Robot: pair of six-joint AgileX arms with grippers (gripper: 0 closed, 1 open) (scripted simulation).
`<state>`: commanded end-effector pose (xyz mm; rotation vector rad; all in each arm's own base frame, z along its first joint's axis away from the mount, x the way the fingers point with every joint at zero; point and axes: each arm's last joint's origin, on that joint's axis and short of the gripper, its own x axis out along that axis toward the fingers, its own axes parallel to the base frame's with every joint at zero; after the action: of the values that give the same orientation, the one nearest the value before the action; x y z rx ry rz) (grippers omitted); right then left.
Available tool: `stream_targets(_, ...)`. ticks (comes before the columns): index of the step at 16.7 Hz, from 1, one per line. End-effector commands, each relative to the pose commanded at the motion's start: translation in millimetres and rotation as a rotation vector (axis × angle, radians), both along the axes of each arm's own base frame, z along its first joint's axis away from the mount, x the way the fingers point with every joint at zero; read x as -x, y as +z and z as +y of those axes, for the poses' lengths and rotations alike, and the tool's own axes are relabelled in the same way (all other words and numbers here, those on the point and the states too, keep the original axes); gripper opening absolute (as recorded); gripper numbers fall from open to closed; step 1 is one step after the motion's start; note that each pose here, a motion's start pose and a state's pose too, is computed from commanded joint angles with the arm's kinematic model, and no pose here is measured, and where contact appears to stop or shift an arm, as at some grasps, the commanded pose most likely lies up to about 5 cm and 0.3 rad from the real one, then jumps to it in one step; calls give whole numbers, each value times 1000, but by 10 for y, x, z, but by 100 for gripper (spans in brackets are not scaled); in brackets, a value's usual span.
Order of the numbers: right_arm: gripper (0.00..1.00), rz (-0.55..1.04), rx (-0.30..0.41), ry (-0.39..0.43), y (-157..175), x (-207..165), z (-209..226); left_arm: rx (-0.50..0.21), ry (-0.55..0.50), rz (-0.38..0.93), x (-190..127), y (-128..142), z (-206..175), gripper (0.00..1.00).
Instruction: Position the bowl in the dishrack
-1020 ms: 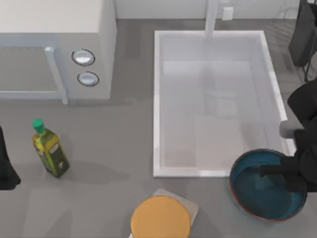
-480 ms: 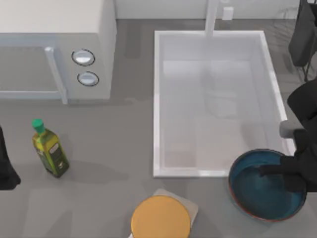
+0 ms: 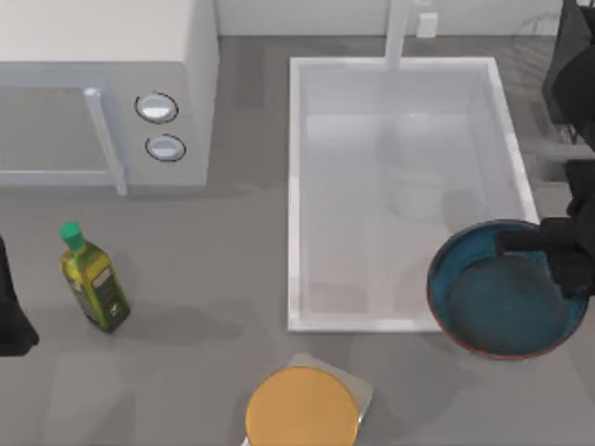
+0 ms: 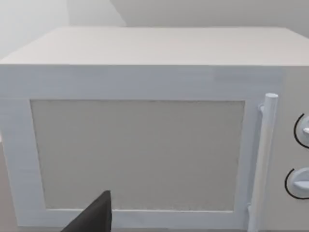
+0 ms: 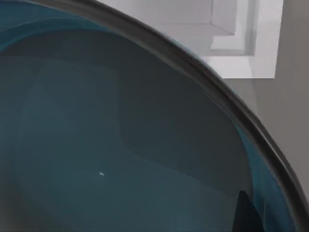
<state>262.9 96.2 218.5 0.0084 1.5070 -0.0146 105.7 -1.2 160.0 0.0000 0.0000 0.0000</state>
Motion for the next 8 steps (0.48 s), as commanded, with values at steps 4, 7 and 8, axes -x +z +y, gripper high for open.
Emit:
stream_targets(4,0,18,6,2,677,83,-32,0,0,0,0,0,0,100)
stream_targets(7,0,-10,-4,4,1046,191,-76,0,0,0,0,0,0,100)
stream_targets(8,0,-17,-7,4,1107,216,-86,0,0,0,0,0,0,100)
